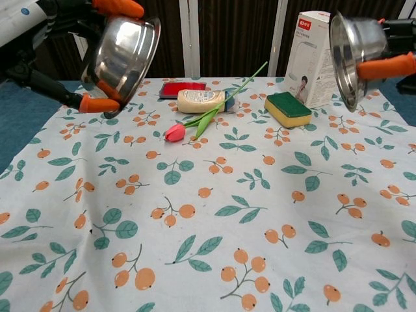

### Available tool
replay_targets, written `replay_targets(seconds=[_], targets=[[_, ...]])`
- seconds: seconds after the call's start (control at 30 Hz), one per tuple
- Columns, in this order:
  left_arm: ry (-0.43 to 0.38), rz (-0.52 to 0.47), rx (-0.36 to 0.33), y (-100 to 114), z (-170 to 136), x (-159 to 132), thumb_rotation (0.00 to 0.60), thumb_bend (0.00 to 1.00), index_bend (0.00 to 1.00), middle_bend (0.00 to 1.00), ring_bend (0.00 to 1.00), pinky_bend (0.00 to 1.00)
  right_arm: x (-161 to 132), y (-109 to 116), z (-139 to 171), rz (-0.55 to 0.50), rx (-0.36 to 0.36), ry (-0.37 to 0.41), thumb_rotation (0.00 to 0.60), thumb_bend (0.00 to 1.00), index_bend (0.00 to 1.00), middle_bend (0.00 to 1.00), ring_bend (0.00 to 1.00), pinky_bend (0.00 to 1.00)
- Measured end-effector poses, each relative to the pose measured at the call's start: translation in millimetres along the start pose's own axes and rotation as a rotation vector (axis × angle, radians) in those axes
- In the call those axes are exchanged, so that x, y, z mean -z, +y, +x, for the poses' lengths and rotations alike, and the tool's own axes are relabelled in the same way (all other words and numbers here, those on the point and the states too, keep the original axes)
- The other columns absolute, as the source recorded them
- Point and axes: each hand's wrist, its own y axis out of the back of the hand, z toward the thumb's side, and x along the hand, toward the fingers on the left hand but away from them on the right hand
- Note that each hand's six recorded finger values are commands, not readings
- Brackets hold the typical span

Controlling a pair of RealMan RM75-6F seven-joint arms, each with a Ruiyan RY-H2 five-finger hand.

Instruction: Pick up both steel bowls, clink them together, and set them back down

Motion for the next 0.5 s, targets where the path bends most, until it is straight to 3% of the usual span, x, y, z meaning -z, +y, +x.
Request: replay_targets(seconds=[0.27,0.5], targets=[[-0.051,-0.052,-0.009,-19.4,9.6,-17.1,0.6,0.61,0.45,0.58,0.5,0.71,-26.6,-27.7,8.1,-0.255,-0.161,-0.045,0.6,0.32,1.0,0.96,1.0,1.0],[-0.109,-0.101,-0.042,-24.4,14.9,-28.2,0.6,0.61,0.45,0.59,0.5,0.71,-33.9,-51.6,8.9,-0.316,-0.228,-0.076,0.6,0.32,1.0,0.96,1.0,1.0]])
